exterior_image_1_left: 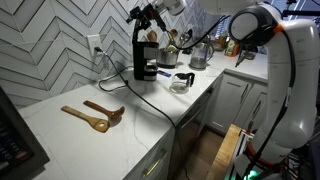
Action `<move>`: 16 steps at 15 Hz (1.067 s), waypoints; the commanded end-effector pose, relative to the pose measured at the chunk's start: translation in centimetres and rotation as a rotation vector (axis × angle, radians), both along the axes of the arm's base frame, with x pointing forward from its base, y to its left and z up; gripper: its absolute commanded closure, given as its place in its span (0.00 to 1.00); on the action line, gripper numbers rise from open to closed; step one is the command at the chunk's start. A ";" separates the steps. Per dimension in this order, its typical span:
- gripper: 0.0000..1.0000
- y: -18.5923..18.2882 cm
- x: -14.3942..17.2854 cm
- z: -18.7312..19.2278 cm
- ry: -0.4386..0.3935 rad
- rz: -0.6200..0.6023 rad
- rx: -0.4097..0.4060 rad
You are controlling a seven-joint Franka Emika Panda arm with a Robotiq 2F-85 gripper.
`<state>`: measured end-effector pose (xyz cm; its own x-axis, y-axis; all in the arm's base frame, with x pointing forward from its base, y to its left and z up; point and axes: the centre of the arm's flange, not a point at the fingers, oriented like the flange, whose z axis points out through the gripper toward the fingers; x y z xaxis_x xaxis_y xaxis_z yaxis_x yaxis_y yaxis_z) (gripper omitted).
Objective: Open the lid of the coffee machine
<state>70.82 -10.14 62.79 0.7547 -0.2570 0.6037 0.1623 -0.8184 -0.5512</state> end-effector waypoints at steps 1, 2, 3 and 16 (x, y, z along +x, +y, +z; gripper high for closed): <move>0.00 0.3 1.1 0.1 -0.075 0.025 -0.019; 0.00 0.4 1.2 0.2 -0.085 0.029 -0.025; 0.00 0.6 1.2 0.3 -0.089 0.035 -0.027; 0.00 2.1 0.8 1.9 -0.156 0.066 0.015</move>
<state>71.47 -8.11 64.70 0.6855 -0.2098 0.6972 0.2780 -0.8096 -0.5169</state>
